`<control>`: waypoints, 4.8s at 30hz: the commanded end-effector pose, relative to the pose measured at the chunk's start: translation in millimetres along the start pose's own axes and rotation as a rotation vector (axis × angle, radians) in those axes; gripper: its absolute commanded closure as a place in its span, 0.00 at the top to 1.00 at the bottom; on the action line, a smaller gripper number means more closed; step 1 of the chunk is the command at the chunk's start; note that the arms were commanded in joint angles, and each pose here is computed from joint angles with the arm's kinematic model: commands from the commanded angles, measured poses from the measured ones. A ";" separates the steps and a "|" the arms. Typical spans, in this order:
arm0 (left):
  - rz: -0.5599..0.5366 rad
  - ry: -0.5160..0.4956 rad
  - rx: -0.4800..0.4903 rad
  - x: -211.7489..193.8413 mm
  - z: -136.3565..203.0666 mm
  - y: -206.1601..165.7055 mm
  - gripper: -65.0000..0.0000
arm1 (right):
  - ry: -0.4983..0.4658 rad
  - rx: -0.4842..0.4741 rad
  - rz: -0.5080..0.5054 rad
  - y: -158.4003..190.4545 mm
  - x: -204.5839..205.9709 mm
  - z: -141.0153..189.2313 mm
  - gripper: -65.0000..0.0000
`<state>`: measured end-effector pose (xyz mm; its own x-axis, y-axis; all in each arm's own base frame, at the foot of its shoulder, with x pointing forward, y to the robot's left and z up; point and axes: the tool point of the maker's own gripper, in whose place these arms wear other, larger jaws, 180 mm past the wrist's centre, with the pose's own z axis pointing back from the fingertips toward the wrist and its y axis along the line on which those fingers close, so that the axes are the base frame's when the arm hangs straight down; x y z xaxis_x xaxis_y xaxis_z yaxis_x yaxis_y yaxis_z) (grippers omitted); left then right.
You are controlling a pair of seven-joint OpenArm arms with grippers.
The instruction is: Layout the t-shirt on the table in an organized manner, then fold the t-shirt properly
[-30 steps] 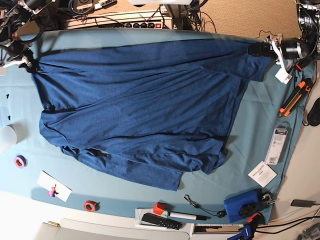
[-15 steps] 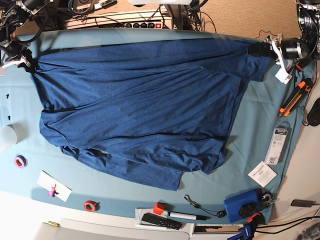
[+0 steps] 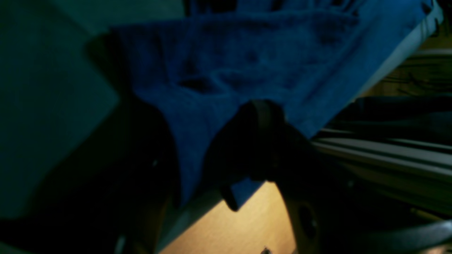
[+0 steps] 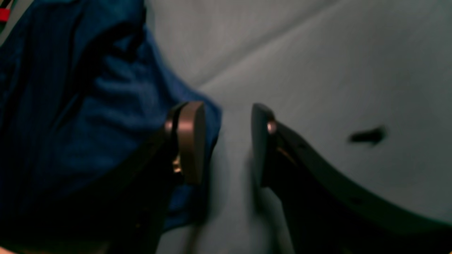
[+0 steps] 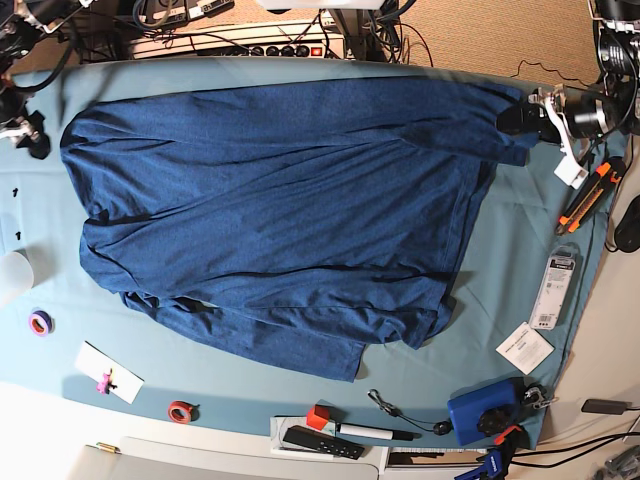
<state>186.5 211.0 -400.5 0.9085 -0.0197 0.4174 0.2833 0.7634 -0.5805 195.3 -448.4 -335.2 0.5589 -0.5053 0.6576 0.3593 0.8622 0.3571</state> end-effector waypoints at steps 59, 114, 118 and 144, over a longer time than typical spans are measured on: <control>-0.283 -0.362 0.272 181.8 55.8 28.1 0.37 | 0.008 -0.062 0.462 100.1 96.5 -82.8 0.34; -0.872 -0.108 -0.229 206.9 -245.8 -312.8 0.31 | 0.107 0.337 0.051 80.4 -32.0 -19.5 0.27; -0.867 -0.084 -0.215 203.0 -247.7 -304.8 0.31 | 0.005 0.294 0.014 62.5 -12.6 -7.2 0.27; -0.871 -0.060 -0.191 201.4 -246.2 -290.5 0.31 | -0.021 0.121 -0.122 12.7 -23.6 -30.2 0.44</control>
<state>353.0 -162.8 -344.8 0.3741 -0.5398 0.7541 0.9047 0.3912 -0.1687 207.7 -418.6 -374.7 0.4976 -0.6252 0.6012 0.3332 0.7777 0.5331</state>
